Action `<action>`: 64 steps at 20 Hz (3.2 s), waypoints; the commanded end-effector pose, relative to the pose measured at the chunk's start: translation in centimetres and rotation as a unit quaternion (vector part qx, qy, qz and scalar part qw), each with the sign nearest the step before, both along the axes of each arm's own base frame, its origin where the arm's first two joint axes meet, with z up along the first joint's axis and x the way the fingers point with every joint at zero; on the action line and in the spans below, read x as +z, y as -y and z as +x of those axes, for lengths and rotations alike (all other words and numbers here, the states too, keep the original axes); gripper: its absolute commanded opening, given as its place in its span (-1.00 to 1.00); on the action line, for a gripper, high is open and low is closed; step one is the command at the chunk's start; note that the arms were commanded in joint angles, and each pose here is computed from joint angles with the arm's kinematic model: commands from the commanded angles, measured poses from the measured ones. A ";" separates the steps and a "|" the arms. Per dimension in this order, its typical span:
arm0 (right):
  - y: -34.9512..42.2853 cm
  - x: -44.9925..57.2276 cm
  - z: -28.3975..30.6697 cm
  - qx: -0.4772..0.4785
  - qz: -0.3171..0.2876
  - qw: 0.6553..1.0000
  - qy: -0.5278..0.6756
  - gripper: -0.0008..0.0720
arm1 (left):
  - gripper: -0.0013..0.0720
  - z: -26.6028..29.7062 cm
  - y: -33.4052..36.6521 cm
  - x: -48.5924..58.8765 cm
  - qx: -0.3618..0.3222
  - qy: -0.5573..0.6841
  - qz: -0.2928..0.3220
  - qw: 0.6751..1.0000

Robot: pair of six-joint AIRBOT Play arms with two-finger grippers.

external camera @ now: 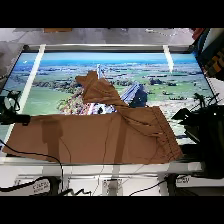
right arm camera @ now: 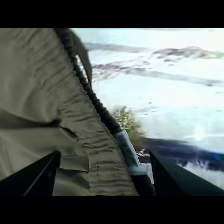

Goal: Fold the clothes and pants, and hang the long-sleeved shirts on hangers.

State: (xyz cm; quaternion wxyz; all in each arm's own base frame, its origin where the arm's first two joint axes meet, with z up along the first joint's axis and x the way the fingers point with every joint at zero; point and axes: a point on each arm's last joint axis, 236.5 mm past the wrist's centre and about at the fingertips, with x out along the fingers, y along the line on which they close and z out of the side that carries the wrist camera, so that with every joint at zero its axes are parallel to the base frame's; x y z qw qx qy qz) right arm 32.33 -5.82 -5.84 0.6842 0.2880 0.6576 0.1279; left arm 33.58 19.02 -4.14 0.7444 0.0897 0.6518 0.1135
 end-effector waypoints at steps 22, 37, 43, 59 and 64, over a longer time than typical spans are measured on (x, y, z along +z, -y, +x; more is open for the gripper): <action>-6.6 -5.3 3.4 0.138 0.075 0.985 0.076 -0.88 | 0.77 16.3 28.3 -2.1 0.015 0.152 -0.435 0.887; -7.1 -4.7 2.6 0.148 0.091 0.983 0.064 -0.88 | -0.93 22.3 30.6 -2.8 -0.001 0.248 -0.384 0.889; -4.4 -0.5 5.9 0.108 0.008 0.982 0.153 -0.88 | -0.93 22.9 26.5 10.8 -0.118 0.360 -0.265 0.887; -4.8 1.2 3.3 0.098 -0.023 0.982 0.160 -0.88 | -0.93 11.6 34.2 17.9 -0.321 0.266 -0.202 0.886; -4.8 1.2 3.3 0.097 -0.023 0.982 0.160 -0.88 | -0.93 17.6 41.4 11.6 -0.321 0.309 -0.245 0.861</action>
